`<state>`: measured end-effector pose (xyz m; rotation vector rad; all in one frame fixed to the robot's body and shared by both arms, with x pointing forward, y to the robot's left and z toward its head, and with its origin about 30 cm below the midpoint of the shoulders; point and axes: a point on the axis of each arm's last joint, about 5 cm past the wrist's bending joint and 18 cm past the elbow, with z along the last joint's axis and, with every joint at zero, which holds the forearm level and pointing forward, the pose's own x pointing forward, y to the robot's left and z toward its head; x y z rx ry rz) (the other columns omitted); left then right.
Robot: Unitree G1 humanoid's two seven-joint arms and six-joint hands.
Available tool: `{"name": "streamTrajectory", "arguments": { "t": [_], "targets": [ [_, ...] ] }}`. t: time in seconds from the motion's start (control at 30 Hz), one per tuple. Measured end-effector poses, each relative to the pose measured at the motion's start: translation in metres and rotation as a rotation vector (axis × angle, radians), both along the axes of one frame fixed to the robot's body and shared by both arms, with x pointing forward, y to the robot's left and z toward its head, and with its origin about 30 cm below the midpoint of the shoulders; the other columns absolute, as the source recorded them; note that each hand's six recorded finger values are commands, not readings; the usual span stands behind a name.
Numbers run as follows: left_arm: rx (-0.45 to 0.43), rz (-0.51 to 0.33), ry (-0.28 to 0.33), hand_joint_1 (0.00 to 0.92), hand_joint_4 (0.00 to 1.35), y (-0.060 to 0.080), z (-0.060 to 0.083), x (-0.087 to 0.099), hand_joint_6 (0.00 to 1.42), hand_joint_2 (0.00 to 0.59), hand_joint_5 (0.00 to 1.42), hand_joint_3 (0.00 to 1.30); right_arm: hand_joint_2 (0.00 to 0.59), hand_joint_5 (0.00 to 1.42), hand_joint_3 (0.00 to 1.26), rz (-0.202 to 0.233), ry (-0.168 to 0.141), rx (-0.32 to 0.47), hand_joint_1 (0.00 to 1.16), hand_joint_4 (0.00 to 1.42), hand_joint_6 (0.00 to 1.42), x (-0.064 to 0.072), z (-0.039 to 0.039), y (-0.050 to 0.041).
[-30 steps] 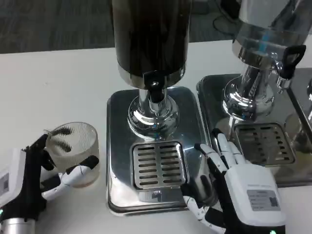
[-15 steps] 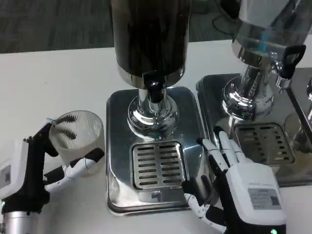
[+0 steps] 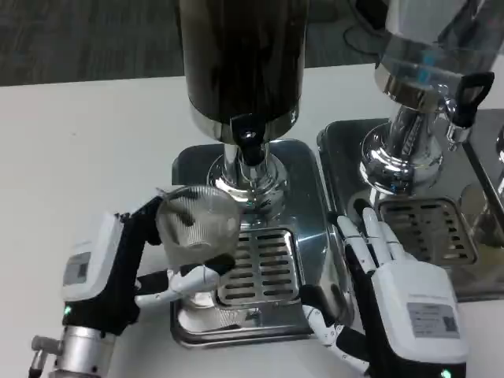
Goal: Grasp the cup under the faucet to collect the drink, then remove the cup.
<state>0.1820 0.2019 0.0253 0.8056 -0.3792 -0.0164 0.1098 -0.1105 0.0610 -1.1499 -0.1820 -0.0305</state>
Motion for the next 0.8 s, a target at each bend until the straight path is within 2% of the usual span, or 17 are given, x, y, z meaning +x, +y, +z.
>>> {"name": "streamTrajectory", "arguments": {
  "t": [0.1,0.27,0.4,0.63,0.8],
  "targets": [
    [0.027,-0.058,0.001,0.415,0.60,-0.010,0.000,0.007,0.84,0.162,0.81,0.46,0.342,0.10,0.13,-0.004,0.000,-0.001,0.42,0.00,0.37,0.000,0.0000,-0.0004],
    [0.076,-0.094,0.012,0.417,0.60,-0.021,-0.002,0.018,0.84,0.162,0.79,0.45,0.343,0.10,0.13,-0.009,0.001,-0.003,0.41,0.00,0.37,0.000,-0.0001,-0.0013],
    [0.098,-0.134,-0.007,0.415,0.58,-0.035,-0.002,0.026,0.76,0.154,0.77,0.43,0.343,0.10,0.12,-0.012,0.000,-0.003,0.41,0.00,0.37,0.000,0.0000,-0.0018],
    [0.115,-0.137,-0.026,0.386,0.55,-0.040,-0.006,0.027,0.73,0.141,0.75,0.42,0.343,0.09,0.12,-0.019,-0.002,-0.005,0.40,0.00,0.37,0.001,0.0003,-0.0031],
    [0.118,-0.128,-0.025,0.324,0.50,-0.037,-0.009,0.024,0.61,0.124,0.70,0.37,0.343,0.09,0.12,-0.020,0.001,-0.002,0.40,0.00,0.37,0.001,0.0002,-0.0035]
  ]
}}
